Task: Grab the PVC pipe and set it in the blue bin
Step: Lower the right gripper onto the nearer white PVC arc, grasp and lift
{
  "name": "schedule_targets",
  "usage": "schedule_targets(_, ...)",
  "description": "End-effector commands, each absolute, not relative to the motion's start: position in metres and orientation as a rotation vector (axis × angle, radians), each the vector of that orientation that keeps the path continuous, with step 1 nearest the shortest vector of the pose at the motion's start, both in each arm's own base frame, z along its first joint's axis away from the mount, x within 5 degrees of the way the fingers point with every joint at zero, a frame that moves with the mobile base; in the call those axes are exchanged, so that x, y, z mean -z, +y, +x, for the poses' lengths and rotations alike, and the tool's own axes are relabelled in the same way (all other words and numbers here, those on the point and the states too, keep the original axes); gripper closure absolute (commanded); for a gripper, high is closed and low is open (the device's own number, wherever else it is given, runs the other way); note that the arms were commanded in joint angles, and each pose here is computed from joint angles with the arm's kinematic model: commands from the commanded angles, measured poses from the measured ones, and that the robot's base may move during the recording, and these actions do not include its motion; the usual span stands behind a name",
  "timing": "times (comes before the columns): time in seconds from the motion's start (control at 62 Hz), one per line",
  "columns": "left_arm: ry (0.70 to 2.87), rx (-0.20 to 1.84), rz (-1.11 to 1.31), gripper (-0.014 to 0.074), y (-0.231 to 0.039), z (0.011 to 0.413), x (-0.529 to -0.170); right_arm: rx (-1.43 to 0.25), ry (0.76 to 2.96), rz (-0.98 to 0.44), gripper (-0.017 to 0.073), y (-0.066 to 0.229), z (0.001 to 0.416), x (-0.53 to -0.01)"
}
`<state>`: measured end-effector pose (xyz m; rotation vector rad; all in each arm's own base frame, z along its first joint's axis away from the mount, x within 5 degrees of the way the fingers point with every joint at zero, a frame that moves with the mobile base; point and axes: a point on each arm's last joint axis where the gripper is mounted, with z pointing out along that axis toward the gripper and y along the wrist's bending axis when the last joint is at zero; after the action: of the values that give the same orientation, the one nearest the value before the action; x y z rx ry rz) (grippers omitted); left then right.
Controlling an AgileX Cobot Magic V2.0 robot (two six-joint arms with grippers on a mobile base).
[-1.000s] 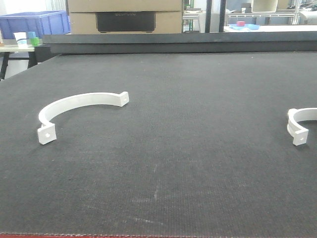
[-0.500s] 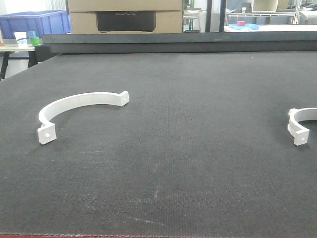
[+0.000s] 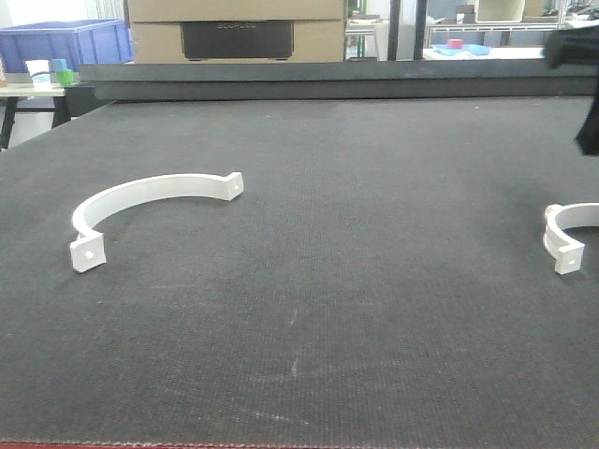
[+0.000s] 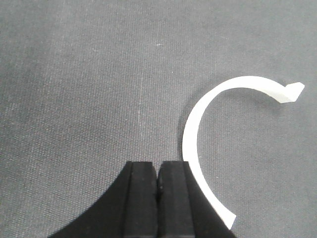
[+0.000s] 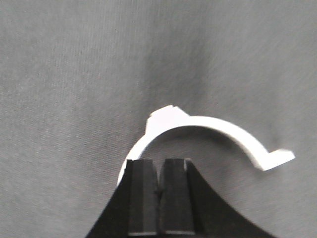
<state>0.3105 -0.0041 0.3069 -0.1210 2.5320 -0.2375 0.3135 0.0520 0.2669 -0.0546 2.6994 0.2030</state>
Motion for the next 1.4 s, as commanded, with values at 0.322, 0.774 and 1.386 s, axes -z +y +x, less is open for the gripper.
schedule_targets(0.322, 2.548, 0.258, -0.128, 0.0705, -0.005, 0.309, -0.308, -0.029, 2.901, 0.151, 0.07, 0.084, 0.344, -0.241)
schedule_targets(0.774, 2.587, 0.265, -0.124, 0.0705, -0.006, 0.306, -0.306, -0.031, 2.947, 0.161, 0.0348, 0.089, 0.356, -0.212)
schedule_targets(1.386, 2.538, 0.257, -0.132, 0.0705, -0.005, 0.31, -0.308, -0.011, 2.995, 0.164, 0.0697, 0.089, 0.358, -0.198)
